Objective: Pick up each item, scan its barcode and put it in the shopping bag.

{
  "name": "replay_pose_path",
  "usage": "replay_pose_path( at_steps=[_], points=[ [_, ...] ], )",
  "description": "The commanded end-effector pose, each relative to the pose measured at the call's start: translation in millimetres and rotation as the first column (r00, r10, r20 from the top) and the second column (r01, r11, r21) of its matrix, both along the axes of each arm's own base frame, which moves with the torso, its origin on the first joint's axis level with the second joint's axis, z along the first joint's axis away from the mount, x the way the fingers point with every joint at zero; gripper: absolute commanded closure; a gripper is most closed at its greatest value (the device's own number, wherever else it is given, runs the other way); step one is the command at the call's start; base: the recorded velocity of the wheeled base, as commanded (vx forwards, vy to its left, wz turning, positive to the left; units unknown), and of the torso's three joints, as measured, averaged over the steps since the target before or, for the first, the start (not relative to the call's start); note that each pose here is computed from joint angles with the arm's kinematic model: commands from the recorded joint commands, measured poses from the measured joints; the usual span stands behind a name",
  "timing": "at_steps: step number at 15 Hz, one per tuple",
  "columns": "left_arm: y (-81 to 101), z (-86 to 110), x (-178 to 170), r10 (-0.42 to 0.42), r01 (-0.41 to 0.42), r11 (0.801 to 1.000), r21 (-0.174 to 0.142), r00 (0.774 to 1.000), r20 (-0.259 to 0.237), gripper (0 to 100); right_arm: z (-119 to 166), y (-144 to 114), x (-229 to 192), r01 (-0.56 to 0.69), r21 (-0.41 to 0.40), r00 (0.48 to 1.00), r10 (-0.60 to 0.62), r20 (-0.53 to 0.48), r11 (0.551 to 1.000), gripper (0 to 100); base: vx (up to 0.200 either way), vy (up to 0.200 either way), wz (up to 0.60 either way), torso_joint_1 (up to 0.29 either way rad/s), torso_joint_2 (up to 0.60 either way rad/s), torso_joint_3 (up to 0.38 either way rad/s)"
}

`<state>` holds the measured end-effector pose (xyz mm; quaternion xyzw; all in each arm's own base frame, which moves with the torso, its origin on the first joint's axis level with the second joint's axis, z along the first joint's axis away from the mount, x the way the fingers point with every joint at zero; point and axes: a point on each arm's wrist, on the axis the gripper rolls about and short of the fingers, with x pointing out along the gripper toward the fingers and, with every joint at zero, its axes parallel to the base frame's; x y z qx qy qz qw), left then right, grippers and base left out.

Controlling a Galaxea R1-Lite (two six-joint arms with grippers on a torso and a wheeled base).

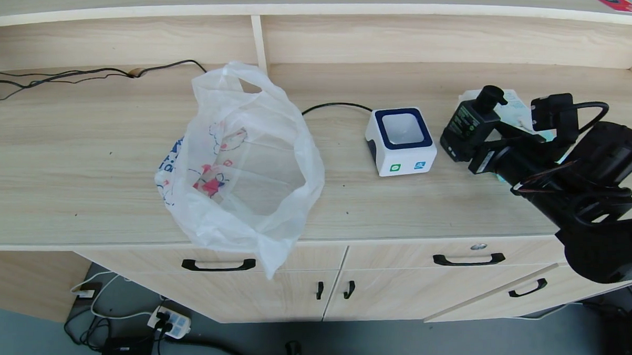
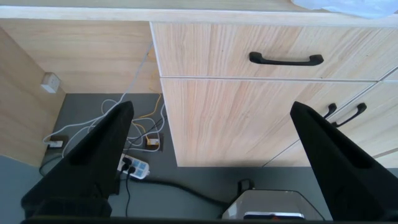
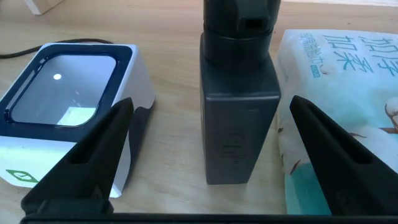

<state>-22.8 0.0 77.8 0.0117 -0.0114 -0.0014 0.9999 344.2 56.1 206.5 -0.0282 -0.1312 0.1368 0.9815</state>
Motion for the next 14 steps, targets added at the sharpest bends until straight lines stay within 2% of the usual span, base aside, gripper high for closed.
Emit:
replay_pose_path(
  at_steps=[1, 6, 7, 14],
  points=[
    [0.0, 0.0, 0.0, 0.000, 0.000, 1.000, 0.000, 1.000, 0.000, 0, -7.3, 1.7, 9.9, -0.001, 0.000, 1.000, 0.001, -0.011, 1.000, 0, 0.000, 0.000, 0.00, 0.000, 0.00, 0.000],
    [0.0, 0.1, 0.1, 0.000, 0.000, 1.000, 0.000, 1.000, -0.001, 0, -5.7, 2.6, 28.3, 0.008, 0.014, 1.000, -0.008, 0.028, 1.000, 0, 0.000, 0.000, 0.00, 0.000, 0.00, 0.000],
    [0.0, 0.1, 0.1, 0.000, 0.000, 1.000, 0.000, 1.000, -0.001, 0, -5.0, 4.0, 30.7, 0.013, 0.019, 0.999, -0.013, 0.033, 1.000, 100, 0.000, 0.000, 0.00, 0.000, 0.00, 0.000],
    [0.0, 0.1, 0.1, 0.000, 0.000, 1.000, 0.000, 1.000, -0.001, 0, -4.3, 11.3, 25.3, -0.010, 0.032, 0.996, 0.007, 0.090, 0.999, 100, 0.000, 0.000, 0.00, 0.000, 0.00, 0.000]
  ],
)
